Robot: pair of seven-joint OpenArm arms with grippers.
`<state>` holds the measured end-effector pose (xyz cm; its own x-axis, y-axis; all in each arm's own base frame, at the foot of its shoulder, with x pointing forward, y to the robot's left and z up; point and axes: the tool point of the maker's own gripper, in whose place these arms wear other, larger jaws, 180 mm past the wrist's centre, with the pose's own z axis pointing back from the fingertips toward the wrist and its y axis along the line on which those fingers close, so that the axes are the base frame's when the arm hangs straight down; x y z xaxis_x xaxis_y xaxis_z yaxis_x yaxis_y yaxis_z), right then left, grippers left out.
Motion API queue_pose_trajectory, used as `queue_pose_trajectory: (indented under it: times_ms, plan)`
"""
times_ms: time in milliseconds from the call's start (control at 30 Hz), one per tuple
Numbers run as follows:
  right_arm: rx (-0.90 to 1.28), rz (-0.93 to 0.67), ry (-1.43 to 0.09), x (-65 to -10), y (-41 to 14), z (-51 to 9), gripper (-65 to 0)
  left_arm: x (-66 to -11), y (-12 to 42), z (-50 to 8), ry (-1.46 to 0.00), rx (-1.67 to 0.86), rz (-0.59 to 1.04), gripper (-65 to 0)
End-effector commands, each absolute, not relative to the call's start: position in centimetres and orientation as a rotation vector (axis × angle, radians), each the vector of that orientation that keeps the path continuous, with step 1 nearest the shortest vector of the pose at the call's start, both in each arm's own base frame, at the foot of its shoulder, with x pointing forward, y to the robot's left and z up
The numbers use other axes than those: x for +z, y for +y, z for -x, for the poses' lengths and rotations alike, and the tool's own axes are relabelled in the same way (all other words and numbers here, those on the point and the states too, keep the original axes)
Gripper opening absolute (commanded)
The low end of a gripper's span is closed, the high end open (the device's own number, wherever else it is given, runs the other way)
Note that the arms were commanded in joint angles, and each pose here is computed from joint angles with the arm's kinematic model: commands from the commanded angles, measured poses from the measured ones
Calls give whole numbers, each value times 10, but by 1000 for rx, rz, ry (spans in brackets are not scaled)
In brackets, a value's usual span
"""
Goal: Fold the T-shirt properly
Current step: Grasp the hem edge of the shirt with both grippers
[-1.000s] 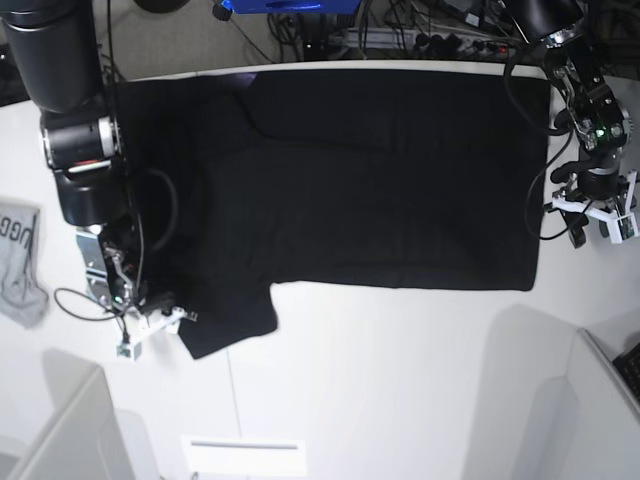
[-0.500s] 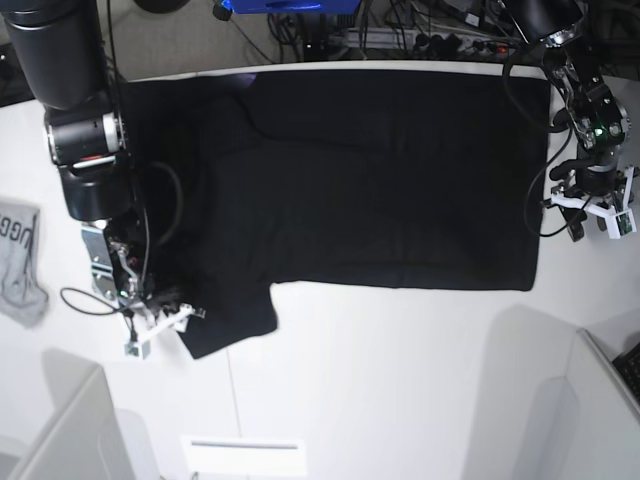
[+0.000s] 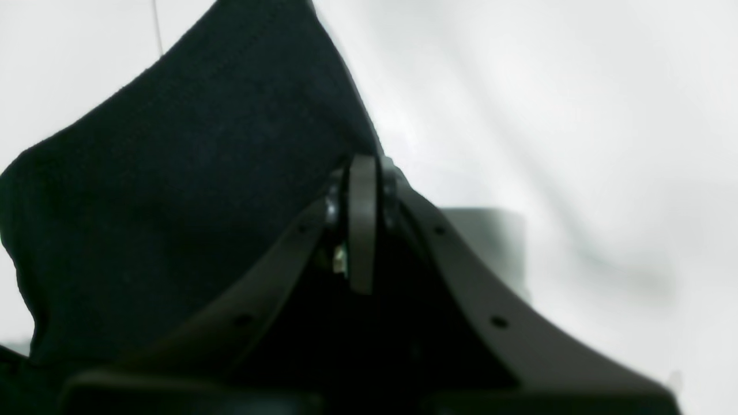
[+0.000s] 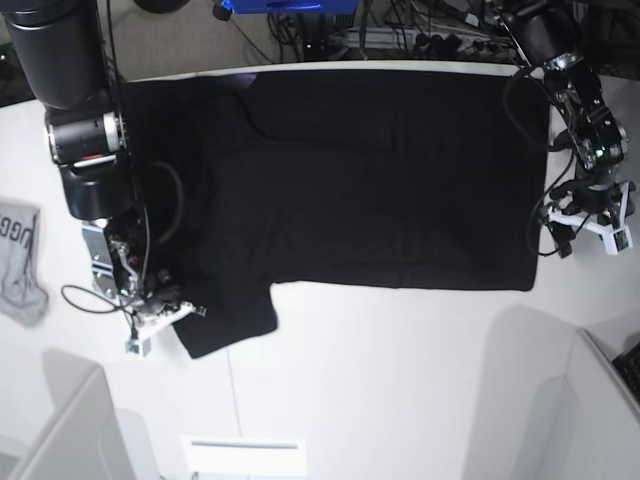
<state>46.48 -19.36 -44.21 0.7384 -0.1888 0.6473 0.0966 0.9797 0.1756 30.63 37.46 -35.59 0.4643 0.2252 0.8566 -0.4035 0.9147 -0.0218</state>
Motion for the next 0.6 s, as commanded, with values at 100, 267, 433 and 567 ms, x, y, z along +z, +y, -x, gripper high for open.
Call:
queue_pose_trajectory:
  times_ms: [100,267,433,567]
  plan:
    - [-149,-142,-698,-441,-191,-465,-650,-339,394,-333,-1073,419,-200,-140]
    - [-151,-140,-698,-440,-192,-465,-650,-353,386,-358,-1021,366,-166,-140]
    - [-150,-141,-701,-439,-191,-466,-650,-365,374,-377,-983,350,-125,-140]
    - [-151,-141,-701,-439,-192,-466,-650,-372,371,-389,-964,369,-96,-140]
